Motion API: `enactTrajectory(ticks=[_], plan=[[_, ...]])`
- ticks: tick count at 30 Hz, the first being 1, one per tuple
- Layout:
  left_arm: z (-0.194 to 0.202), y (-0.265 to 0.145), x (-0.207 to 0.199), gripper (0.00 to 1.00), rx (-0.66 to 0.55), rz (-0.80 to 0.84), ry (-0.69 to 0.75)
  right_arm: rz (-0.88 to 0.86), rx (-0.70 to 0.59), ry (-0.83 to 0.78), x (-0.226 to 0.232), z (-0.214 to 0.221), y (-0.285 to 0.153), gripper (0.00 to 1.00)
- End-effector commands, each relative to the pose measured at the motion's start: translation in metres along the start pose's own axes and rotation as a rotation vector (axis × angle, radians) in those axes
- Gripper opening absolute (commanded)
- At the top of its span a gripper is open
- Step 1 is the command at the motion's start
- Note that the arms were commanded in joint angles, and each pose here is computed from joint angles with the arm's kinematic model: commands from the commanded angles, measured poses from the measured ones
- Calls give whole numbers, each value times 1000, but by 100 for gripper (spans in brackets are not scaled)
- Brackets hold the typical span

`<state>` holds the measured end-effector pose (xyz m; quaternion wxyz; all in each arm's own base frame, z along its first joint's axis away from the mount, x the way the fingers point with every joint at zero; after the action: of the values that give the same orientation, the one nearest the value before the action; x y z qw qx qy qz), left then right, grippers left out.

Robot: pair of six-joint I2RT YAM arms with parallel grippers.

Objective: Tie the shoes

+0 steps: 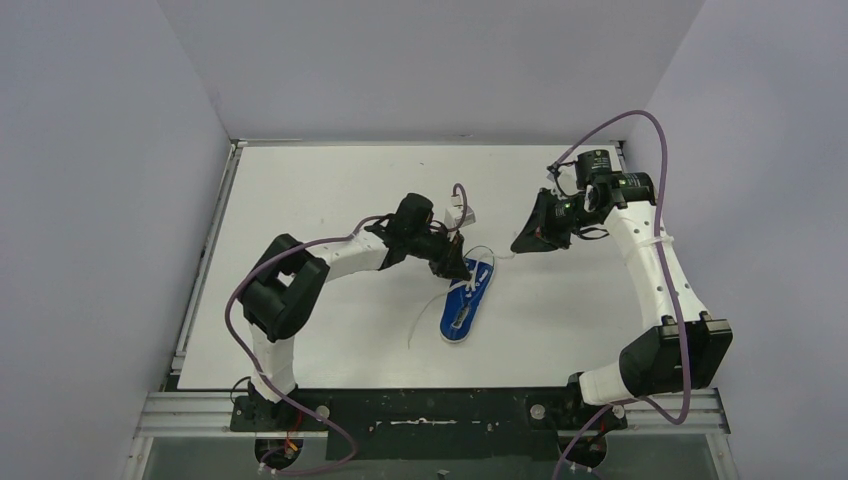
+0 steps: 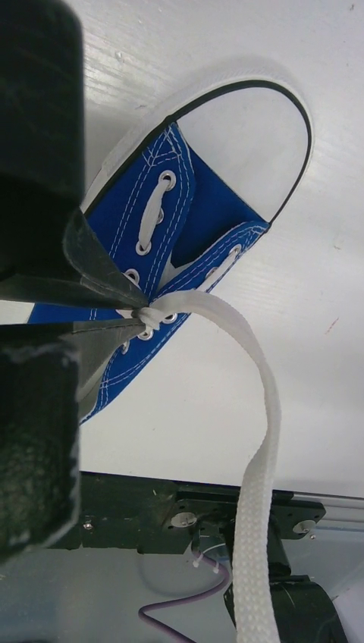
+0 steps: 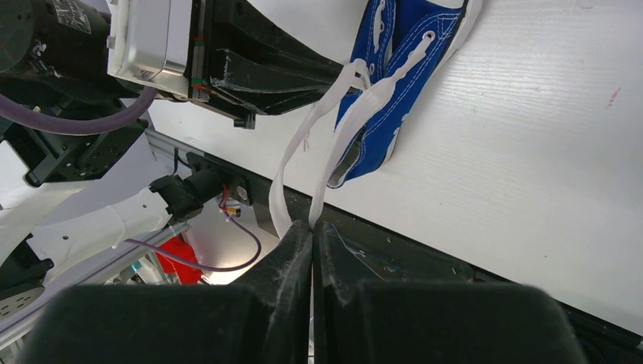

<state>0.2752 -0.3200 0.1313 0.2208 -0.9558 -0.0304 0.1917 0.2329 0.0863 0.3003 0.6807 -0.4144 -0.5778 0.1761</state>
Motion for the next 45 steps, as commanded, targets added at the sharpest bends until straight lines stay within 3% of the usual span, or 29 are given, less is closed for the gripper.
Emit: enactTrajectory(ticks=[1,9,29,39,45], plan=[[-15,2,2,10,-58,31,39,-60,-26,-53,14,3,-13,0],[-11,2,5,21,-69,32,11,-48,-16,-60,12,9,-17,0],[-23,21,12,34,-125,53,-26,-49,-2,-65,12,3,-12,0],[-26,21,10,33,-159,67,-22,-53,2,-69,13,2,-12,0],[-24,21,12,18,-154,70,-35,-53,4,-70,14,2,-13,0]])
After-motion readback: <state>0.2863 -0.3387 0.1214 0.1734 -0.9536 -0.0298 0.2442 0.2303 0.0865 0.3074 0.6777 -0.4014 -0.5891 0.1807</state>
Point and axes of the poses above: each gripper's point midway between its finger pads, its own y axis out along the fingers, its own x axis along the line the jaws close on, z = x × y, the point moved 9 cm from there along -y, back along the fingers, and after that the axes turned 12 degrees about y, right-handed, at the moved point
